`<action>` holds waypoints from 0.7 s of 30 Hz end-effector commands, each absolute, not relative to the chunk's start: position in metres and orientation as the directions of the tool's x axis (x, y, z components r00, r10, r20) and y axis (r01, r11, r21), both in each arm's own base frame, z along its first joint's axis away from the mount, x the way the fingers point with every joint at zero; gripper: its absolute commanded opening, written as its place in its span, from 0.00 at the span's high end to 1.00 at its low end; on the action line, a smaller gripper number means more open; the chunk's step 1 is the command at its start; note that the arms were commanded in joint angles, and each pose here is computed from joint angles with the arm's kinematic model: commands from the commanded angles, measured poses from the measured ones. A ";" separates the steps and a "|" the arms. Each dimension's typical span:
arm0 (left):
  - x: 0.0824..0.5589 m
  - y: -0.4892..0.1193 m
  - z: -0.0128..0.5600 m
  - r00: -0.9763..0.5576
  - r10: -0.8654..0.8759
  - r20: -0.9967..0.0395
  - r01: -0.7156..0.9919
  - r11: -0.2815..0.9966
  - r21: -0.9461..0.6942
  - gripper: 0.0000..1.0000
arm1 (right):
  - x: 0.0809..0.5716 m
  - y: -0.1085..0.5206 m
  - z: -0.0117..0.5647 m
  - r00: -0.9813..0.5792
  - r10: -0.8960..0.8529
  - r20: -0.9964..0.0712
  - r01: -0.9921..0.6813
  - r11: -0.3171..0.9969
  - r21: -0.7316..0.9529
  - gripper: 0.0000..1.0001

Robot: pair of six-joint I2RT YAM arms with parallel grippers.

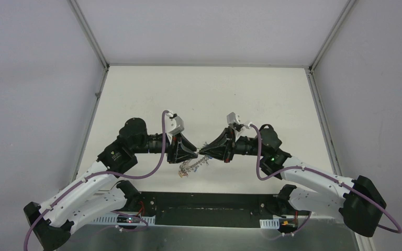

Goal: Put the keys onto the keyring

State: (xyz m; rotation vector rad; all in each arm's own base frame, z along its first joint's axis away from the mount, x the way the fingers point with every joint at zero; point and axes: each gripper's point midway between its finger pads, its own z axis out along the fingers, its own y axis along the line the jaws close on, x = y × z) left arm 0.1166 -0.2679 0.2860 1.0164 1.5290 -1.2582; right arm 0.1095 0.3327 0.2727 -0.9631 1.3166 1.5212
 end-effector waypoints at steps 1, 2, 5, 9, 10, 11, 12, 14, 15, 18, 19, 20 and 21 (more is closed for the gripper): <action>0.132 -0.263 0.299 -0.241 0.017 -0.970 0.945 0.234 -0.230 0.65 | 0.105 0.329 0.319 -0.224 0.249 -0.942 -0.974 -0.097 0.206 1.00; 0.134 -0.262 0.299 -0.235 0.017 -0.972 0.943 0.246 -0.223 0.65 | 0.105 0.329 0.319 -0.225 0.248 -0.942 -0.974 -0.097 0.207 1.00; 0.132 -0.260 0.303 -0.214 0.014 -0.977 0.948 0.244 -0.204 0.65 | 0.105 0.329 0.319 -0.223 0.246 -0.943 -0.974 -0.099 0.205 1.00; 0.122 -0.262 0.306 -0.197 0.020 -0.980 0.966 0.178 -0.190 0.68 | 0.105 0.329 0.319 -0.222 0.246 -0.944 -0.974 -0.099 0.204 1.00; 0.119 -0.264 0.307 -0.194 0.023 -0.981 0.970 0.156 -0.188 0.68 | 0.106 0.329 0.319 -0.222 0.246 -0.944 -0.974 -0.098 0.204 1.00; 0.117 -0.265 0.308 -0.193 0.025 -0.981 0.973 0.137 -0.187 0.69 | 0.105 0.329 0.318 -0.223 0.245 -0.943 -0.974 -0.100 0.204 1.00; 0.115 -0.266 0.308 -0.192 0.027 -0.981 0.974 0.124 -0.187 0.69 | 0.105 0.330 0.318 -0.224 0.244 -0.944 -0.974 -0.100 0.205 1.00; 0.114 -0.268 0.309 -0.192 0.032 -0.981 0.977 0.104 -0.188 0.70 | 0.105 0.330 0.318 -0.224 0.243 -0.944 -0.974 -0.102 0.204 1.00; 0.114 -0.269 0.309 -0.190 0.033 -0.981 0.977 0.100 -0.186 0.70 | 0.105 0.330 0.318 -0.226 0.242 -0.944 -0.973 -0.103 0.206 1.00; 0.115 -0.271 0.311 -0.180 0.030 -0.983 0.980 0.089 -0.177 0.72 | 0.104 0.329 0.318 -0.225 0.243 -0.943 -0.973 -0.105 0.205 1.00; 0.115 -0.272 0.312 -0.178 0.028 -0.984 0.981 0.088 -0.175 0.73 | 0.104 0.329 0.318 -0.226 0.243 -0.943 -0.973 -0.105 0.206 1.00; 0.116 -0.272 0.313 -0.175 0.025 -0.984 0.981 0.089 -0.172 0.74 | 0.104 0.329 0.318 -0.227 0.242 -0.943 -0.973 -0.105 0.207 1.00; 0.116 -0.272 0.314 -0.171 0.022 -0.985 0.982 0.086 -0.169 0.75 | 0.104 0.329 0.318 -0.227 0.242 -0.943 -0.973 -0.105 0.207 1.00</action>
